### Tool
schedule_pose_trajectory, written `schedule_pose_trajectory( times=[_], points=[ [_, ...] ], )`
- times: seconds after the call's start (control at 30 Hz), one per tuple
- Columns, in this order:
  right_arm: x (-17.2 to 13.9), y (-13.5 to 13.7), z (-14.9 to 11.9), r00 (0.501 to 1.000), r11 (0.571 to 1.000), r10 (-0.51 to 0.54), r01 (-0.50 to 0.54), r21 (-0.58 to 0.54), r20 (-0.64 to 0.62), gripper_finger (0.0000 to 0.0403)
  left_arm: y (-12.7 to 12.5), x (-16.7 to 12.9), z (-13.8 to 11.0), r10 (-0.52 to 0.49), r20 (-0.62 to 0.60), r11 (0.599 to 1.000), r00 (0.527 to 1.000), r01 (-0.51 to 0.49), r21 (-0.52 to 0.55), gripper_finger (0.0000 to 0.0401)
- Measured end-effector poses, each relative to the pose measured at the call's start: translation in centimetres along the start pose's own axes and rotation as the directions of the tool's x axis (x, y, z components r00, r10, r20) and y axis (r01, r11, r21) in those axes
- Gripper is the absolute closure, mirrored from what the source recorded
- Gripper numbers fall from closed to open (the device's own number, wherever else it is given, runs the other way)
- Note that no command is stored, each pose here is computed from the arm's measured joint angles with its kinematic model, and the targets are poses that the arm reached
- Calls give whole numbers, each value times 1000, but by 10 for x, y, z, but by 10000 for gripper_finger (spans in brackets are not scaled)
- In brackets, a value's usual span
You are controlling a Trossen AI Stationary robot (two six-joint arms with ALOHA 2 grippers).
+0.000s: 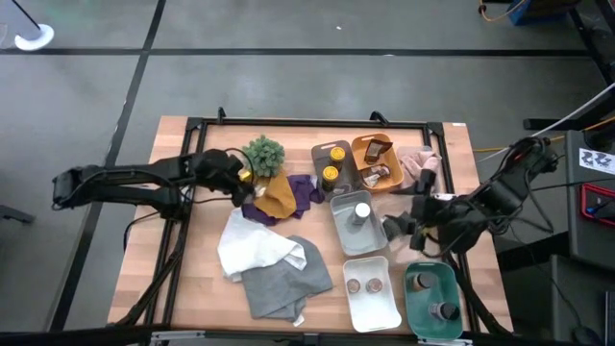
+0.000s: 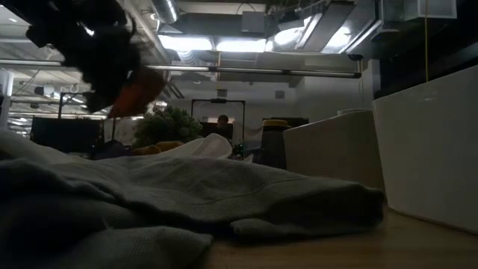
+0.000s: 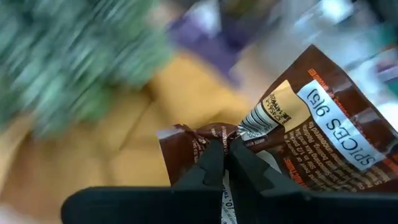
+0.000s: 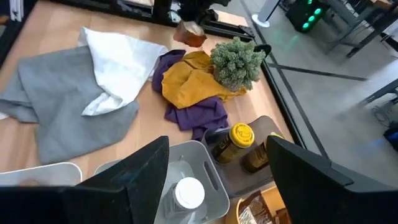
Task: Sort spices by type
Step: Put the orange seasoning pack into the yellow bin
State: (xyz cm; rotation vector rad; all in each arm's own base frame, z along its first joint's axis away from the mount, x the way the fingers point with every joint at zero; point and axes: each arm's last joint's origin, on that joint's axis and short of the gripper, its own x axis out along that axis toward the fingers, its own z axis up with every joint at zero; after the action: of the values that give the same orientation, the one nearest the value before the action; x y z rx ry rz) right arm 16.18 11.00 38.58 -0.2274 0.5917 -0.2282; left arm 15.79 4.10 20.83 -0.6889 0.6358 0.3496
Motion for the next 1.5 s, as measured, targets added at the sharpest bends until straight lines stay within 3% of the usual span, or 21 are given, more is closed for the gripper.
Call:
schedule_pose_trajectory(
  times=[0.17, 0.33, 0.57, 0.67, 0.9, 1.13, 1.3, 1.5],
  points=[
    [1, -8, -22, 999, 999, 15, -17, 46, 38, 134, -21, -3, 16, -183, 183, 983, 966, 172, 71, 401],
    [11, -8, -56, 991, 987, 97, -108, 119, 96, 134, -38, -9, 31, -310, 363, 950, 879, 276, 144, 401],
    [23, -8, -99, 940, 942, 225, -277, 190, 256, 134, -52, -2, 53, -382, 571, 919, 726, 237, 314, 401],
    [27, -10, -113, 921, 924, 231, -308, 226, 314, 134, -59, 11, 66, -397, 605, 907, 690, 196, 372, 401],
    [35, -10, -141, 872, 887, 278, -393, 241, 402, 134, -90, 63, 113, -368, 597, 859, 713, 14, 512, 401],
    [46, -4, -161, 801, 840, 320, -487, 239, 507, 134, -118, 135, 162, -345, 580, 735, 738, -172, 656, 401],
    [55, 2, -174, 780, 836, 311, -496, 234, 543, 134, -118, 188, 182, -294, 552, 657, 780, -255, 709, 401],
    [66, 3, -185, 741, 846, 282, -492, 206, 610, 134, -108, 233, 200, -243, 573, 580, 783, -356, 733, 401]
  ],
)
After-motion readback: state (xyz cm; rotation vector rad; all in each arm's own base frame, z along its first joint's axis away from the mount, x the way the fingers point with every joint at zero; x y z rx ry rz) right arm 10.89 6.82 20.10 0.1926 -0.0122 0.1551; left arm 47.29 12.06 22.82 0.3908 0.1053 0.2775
